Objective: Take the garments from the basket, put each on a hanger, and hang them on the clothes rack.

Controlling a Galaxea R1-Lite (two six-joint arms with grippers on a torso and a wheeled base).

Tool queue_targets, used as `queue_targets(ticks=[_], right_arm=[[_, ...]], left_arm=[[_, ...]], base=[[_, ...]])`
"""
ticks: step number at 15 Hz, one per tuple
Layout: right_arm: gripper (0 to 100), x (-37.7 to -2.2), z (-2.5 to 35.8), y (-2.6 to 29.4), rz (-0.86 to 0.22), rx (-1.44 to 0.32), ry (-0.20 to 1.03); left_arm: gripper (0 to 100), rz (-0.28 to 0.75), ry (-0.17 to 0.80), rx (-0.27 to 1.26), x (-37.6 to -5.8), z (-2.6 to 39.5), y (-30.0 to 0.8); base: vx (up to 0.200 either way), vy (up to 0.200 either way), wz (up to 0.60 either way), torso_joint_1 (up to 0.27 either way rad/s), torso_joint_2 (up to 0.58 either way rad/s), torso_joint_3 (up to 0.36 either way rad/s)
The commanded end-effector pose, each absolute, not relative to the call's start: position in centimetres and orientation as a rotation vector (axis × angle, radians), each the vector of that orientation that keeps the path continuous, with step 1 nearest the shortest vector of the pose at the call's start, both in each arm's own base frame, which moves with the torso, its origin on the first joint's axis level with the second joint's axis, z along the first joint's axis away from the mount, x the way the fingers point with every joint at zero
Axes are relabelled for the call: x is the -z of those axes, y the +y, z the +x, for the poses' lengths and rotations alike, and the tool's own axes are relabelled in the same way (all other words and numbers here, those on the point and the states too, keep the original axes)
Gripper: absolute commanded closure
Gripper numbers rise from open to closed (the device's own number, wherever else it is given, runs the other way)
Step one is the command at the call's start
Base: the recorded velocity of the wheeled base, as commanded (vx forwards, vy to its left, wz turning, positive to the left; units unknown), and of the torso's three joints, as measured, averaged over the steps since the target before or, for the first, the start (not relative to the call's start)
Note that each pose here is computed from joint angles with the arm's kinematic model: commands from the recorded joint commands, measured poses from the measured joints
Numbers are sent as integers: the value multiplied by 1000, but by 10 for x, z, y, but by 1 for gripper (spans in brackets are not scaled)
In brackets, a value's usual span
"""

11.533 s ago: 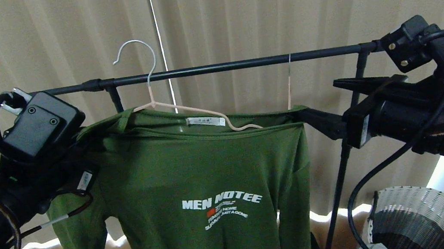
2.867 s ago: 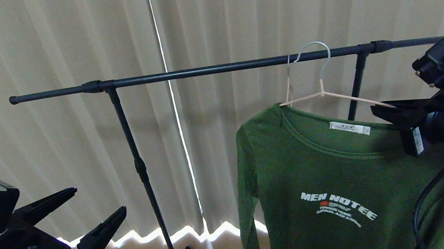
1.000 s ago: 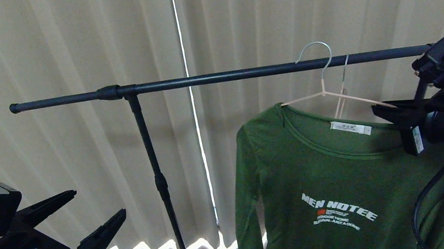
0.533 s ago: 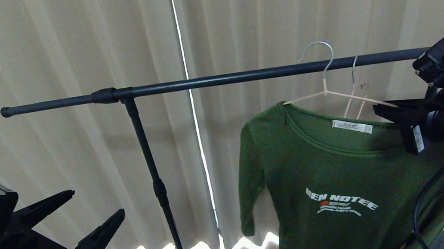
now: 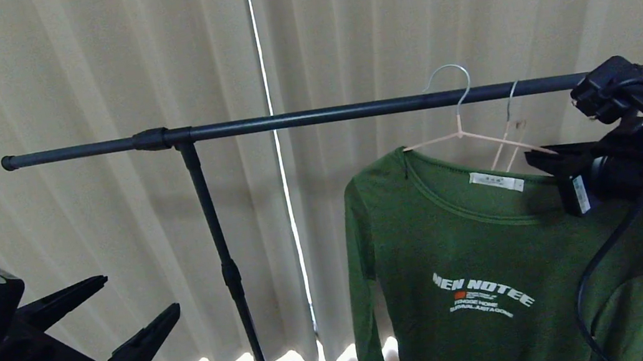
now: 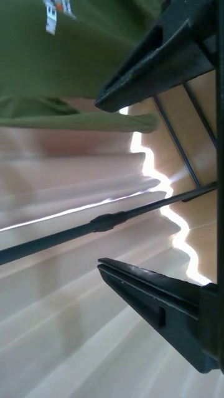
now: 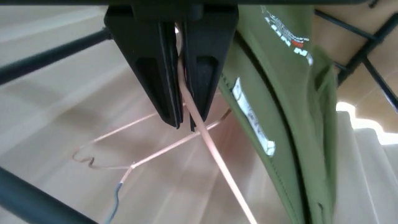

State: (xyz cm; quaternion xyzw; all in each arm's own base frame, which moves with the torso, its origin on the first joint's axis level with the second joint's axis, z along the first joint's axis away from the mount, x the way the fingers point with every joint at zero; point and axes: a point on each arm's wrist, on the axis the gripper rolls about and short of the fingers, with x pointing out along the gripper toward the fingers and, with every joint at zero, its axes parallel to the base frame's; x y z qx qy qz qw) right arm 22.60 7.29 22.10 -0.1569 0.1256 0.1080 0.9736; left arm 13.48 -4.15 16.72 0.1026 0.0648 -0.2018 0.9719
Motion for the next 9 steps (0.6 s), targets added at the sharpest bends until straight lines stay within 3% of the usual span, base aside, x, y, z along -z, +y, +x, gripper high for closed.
queue_targets(ticks=[1, 5, 9], right_arm=[[100, -214, 256, 77, -291, -150, 301], [100, -206, 282, 82, -269, -92, 333], [100, -201, 282, 85, -274, -107, 344]], left_arm=[[0, 207, 121, 406, -168, 133, -41], [0, 208, 118, 406, -168, 131, -40], [0, 221, 121, 409, -167, 131, -41]], base=[[0, 0, 0, 0, 0, 0], [0, 0, 0, 0, 0, 0], [0, 0, 0, 0, 0, 0]])
